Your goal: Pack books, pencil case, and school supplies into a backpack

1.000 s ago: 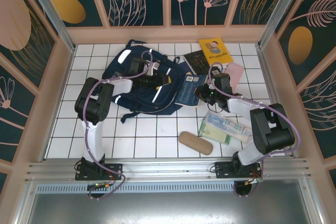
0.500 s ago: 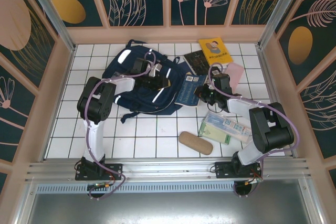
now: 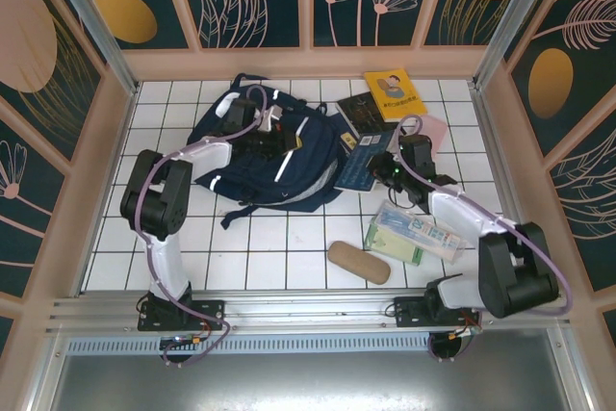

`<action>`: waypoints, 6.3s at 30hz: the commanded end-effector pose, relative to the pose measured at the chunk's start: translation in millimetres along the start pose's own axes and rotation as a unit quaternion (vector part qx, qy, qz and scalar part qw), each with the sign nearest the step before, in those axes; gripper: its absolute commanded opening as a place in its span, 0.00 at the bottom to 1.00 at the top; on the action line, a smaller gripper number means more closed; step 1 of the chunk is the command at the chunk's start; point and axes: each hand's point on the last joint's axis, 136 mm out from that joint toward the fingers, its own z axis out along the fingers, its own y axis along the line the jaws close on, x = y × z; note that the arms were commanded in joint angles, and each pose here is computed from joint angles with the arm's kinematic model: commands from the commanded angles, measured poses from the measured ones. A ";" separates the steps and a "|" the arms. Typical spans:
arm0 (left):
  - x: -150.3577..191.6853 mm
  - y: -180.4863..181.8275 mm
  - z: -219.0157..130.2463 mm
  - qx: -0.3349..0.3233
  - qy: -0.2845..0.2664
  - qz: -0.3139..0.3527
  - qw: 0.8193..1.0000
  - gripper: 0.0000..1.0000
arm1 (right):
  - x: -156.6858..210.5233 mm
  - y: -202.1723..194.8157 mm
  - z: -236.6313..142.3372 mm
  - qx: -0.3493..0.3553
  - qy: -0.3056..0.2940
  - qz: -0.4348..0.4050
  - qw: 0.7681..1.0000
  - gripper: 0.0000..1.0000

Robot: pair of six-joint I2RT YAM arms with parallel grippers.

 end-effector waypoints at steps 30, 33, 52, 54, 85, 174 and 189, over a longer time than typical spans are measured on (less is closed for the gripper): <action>-16.1 -188.3 -173.9 0.173 -0.096 0.093 0.976 0.00 | 22.0 184.8 36.6 -0.239 0.134 -0.011 0.962 0.00; -13.1 -189.6 -176.7 0.167 -0.099 0.098 0.976 0.00 | 23.3 193.1 34.5 -0.225 0.127 -0.020 0.966 0.00; -19.3 -202.8 -177.5 0.213 -0.098 0.100 0.967 0.00 | 66.1 236.1 88.7 -0.267 0.179 -0.009 0.947 0.00; -19.0 -201.8 -176.1 0.213 -0.096 0.099 0.967 0.00 | 79.8 248.7 109.4 -0.262 0.191 -0.017 0.946 0.00; -16.3 -170.0 -172.2 0.159 -0.114 0.086 0.977 0.00 | 69.9 243.1 75.0 -0.256 0.103 -0.087 0.957 0.99; -8.8 25.2 -113.0 -0.098 -0.142 -0.026 0.985 0.00 | -227.4 -36.7 202.5 -0.078 0.045 -0.022 0.996 0.54; -9.5 22.4 -114.9 -0.095 -0.146 -0.024 0.984 0.00 | -210.3 -39.2 235.1 -0.126 0.072 0.098 0.984 0.11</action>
